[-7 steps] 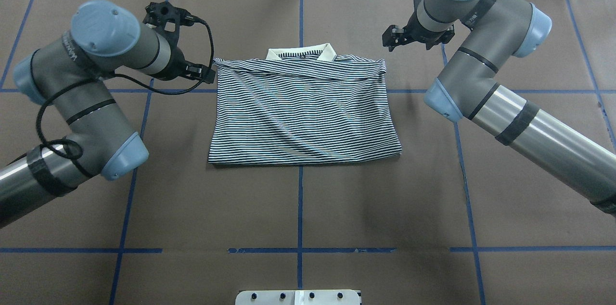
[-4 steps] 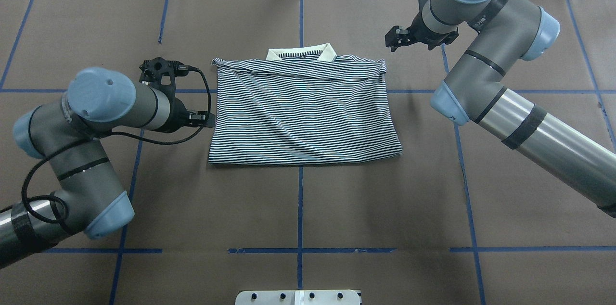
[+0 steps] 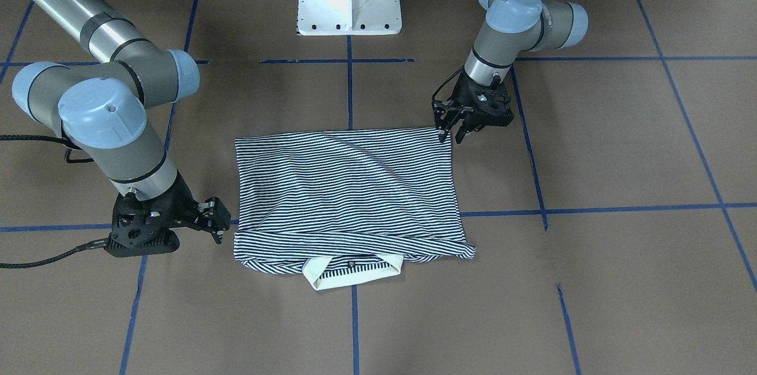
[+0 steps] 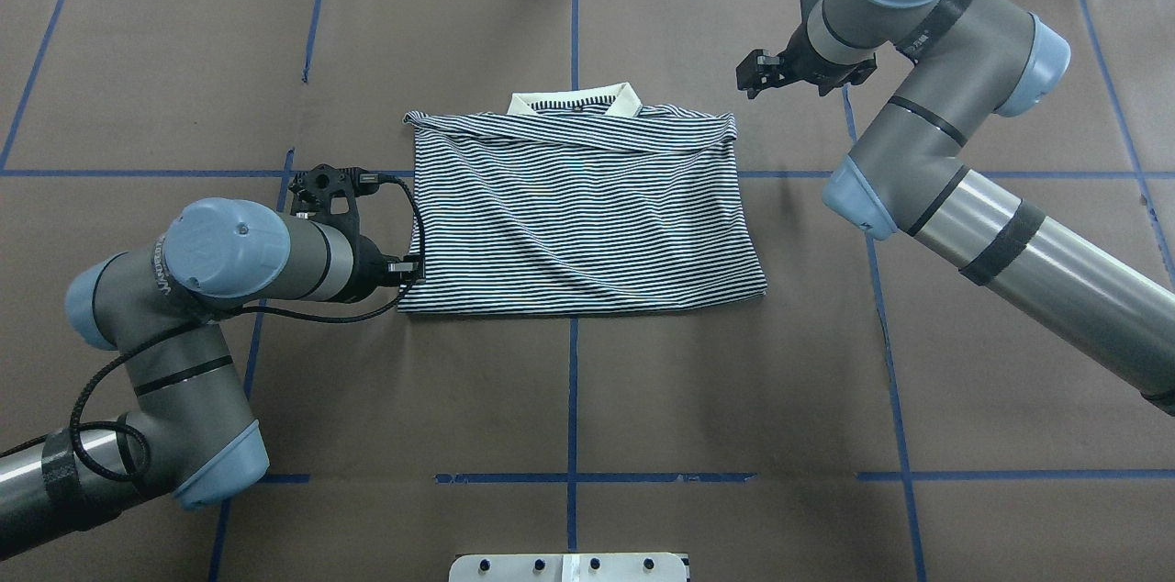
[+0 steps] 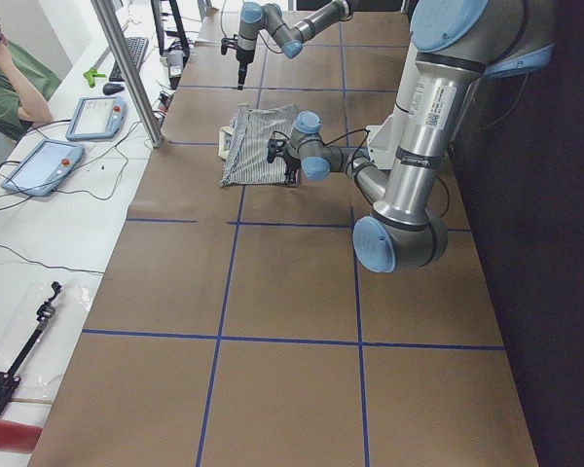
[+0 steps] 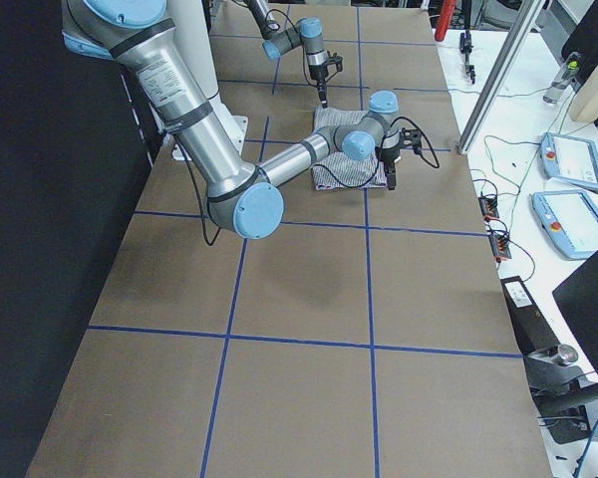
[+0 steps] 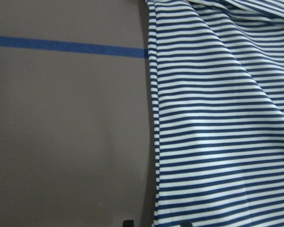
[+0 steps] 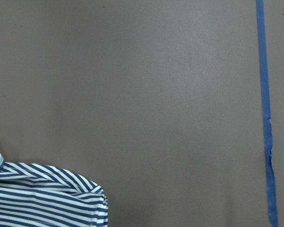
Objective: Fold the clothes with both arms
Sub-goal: 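Move the left gripper to the folded shirt's side edge nearest it, then grasp the shirt's side edge with the left gripper and drag it farther away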
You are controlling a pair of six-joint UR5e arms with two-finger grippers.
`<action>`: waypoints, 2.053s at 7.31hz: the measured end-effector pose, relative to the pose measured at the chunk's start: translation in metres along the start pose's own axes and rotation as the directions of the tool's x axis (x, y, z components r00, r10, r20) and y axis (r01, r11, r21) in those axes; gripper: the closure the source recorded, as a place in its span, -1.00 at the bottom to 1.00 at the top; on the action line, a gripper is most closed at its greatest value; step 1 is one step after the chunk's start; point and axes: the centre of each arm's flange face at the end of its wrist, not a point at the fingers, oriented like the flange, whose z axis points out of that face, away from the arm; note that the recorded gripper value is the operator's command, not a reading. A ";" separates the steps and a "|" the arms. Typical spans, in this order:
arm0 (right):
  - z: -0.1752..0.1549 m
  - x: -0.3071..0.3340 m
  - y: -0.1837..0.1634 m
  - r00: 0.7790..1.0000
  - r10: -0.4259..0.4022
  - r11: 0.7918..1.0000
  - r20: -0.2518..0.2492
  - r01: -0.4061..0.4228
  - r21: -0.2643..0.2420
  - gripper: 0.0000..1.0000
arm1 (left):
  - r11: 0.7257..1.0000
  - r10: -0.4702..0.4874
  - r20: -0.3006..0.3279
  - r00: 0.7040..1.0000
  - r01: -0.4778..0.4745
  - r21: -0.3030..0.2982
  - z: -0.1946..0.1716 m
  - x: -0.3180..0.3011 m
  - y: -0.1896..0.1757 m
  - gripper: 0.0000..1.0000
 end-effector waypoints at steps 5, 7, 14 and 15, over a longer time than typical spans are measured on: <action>0.002 0.004 0.001 1.000 0.004 1.000 -0.006 -0.004 -0.001 -1.00 | 0.999 0.016 0.000 1.000 -0.016 -0.031 0.009 0.006 0.023 0.99; 0.002 0.004 0.001 1.000 0.004 1.000 -0.006 -0.004 -0.001 -1.00 | 0.999 0.025 0.001 1.000 -0.025 -0.036 0.010 0.007 0.028 1.00; 0.003 0.004 0.002 1.000 0.004 1.000 -0.008 -0.004 -0.001 -1.00 | 0.969 0.225 0.162 0.961 -0.238 0.070 -0.002 -0.088 -0.092 1.00; 0.003 0.004 0.002 1.000 0.005 1.000 -0.008 -0.005 -0.001 -1.00 | 0.963 0.230 0.206 0.951 -0.253 0.094 -0.001 -0.104 -0.133 1.00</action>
